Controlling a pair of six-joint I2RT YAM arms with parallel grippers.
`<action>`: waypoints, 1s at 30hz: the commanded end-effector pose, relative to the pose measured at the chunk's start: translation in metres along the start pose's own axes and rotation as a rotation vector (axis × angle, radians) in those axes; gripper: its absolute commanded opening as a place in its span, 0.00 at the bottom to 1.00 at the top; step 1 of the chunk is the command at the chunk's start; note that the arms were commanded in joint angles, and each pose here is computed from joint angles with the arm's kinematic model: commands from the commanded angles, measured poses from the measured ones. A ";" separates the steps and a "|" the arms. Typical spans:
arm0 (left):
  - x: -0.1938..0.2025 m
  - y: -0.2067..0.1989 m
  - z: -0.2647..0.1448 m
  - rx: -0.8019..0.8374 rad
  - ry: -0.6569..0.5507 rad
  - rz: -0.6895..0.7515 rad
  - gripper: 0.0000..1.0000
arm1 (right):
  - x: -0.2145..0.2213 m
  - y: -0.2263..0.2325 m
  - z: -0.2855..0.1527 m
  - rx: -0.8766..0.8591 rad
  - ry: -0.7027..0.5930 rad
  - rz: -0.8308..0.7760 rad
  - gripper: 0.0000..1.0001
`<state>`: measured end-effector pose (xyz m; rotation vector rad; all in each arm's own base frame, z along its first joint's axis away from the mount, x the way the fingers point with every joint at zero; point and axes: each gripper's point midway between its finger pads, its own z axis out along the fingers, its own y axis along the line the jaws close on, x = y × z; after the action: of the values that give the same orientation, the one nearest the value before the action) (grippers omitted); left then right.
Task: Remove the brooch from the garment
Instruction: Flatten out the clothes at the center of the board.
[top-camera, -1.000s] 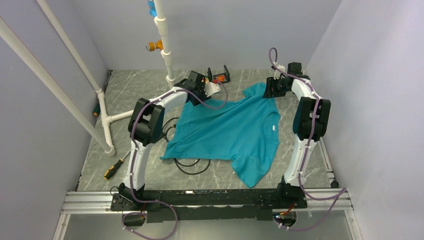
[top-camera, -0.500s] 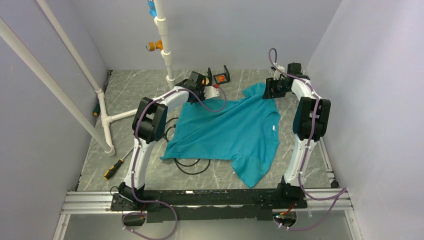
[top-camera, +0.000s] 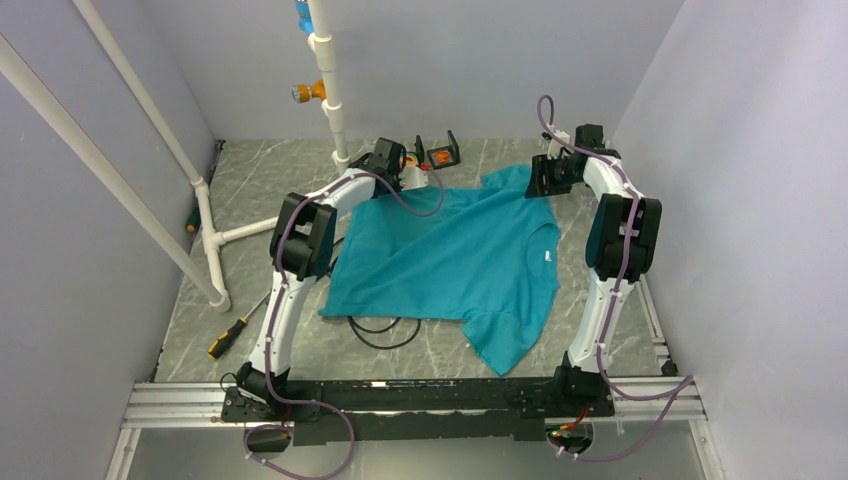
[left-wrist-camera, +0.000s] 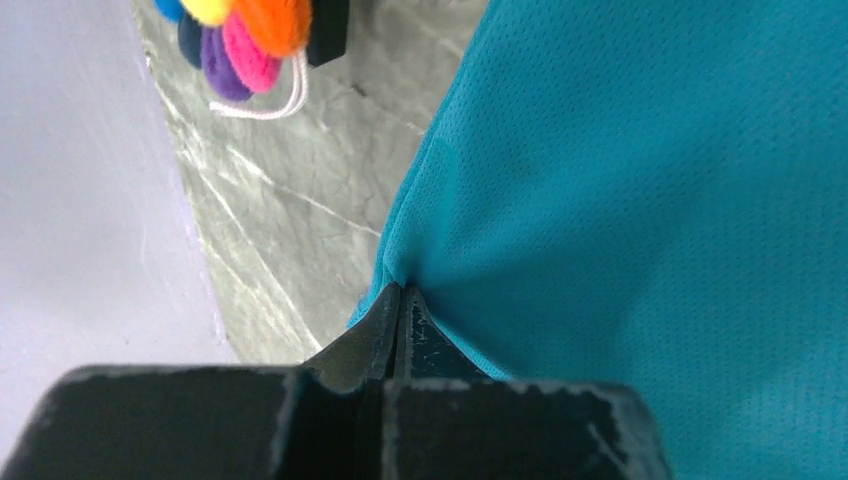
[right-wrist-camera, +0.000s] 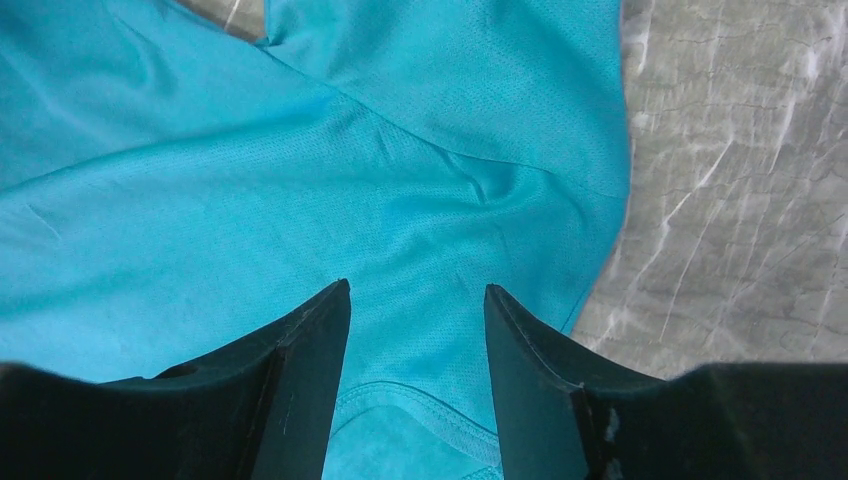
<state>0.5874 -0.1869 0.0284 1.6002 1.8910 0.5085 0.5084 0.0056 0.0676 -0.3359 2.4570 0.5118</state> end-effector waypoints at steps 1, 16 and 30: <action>0.025 0.003 0.014 -0.043 0.095 0.016 0.00 | -0.026 -0.008 -0.006 0.034 -0.062 -0.038 0.54; 0.032 0.055 -0.004 -0.209 0.122 -0.081 0.10 | -0.044 -0.008 0.001 0.014 -0.098 -0.011 0.54; -0.075 0.050 -0.122 -0.056 -0.298 -0.254 0.99 | -0.056 0.054 -0.089 -0.054 -0.166 -0.140 0.83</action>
<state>0.5852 -0.1971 0.1018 1.3448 1.8784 0.4231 0.5084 0.0107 0.1286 -0.3868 2.3542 0.5037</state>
